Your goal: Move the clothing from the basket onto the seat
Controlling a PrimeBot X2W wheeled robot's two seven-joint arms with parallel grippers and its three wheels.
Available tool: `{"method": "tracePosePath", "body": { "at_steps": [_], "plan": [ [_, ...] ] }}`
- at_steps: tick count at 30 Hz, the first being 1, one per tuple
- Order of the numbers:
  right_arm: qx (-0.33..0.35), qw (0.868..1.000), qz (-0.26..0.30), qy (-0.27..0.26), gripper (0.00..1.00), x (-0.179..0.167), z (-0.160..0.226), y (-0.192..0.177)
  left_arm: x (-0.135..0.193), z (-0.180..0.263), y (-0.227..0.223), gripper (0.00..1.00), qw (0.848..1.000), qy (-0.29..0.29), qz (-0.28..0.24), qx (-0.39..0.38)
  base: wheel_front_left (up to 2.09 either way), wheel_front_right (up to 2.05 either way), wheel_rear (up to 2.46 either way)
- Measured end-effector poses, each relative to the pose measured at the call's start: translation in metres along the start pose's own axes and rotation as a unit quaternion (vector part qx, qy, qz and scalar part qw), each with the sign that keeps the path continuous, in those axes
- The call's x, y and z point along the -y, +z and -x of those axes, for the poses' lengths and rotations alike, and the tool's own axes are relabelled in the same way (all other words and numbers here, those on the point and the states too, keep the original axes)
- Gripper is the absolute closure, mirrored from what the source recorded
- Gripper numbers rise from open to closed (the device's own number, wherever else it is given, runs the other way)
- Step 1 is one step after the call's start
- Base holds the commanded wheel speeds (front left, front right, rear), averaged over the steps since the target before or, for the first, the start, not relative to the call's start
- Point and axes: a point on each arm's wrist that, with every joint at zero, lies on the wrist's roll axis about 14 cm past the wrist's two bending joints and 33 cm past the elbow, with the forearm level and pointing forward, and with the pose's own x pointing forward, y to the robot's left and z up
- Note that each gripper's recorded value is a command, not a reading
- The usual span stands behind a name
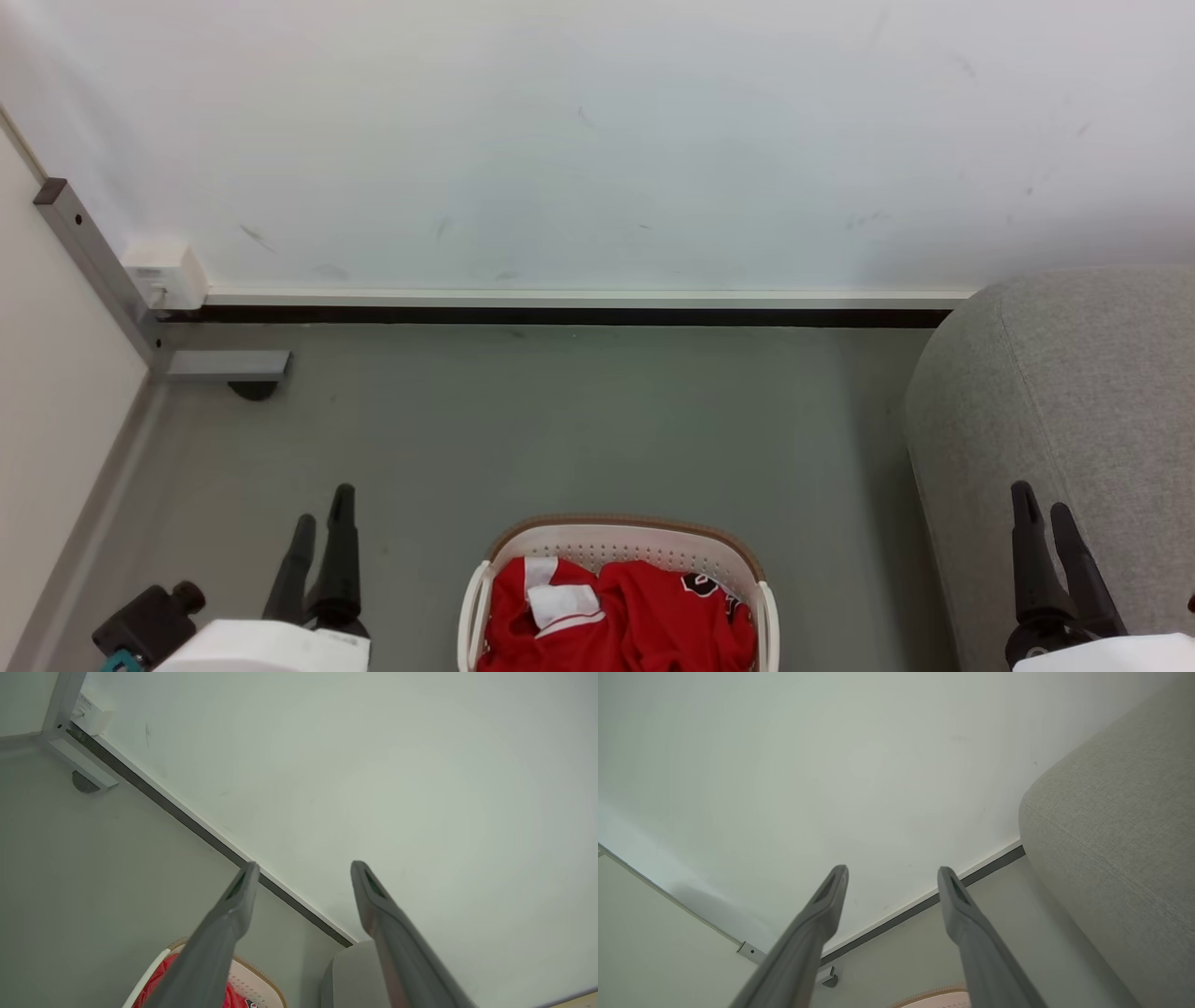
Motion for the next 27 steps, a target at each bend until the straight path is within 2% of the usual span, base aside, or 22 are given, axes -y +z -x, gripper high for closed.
{"method": "tracePosePath", "body": {
  "at_steps": [12,27],
  "plan": [
    [-0.003,0.997,0.071,0.010,0.00,-0.004,0.003,-0.007,0.009,0.002,-0.002,0.00,0.996,-0.013,-0.083,0.005,0.00,0.00,0.00],
    [-0.007,0.989,0.146,0.014,0.00,-0.003,0.008,-0.013,0.016,0.004,-0.004,0.00,0.985,-0.027,-0.169,0.016,0.00,0.00,0.00]
  ]
}}
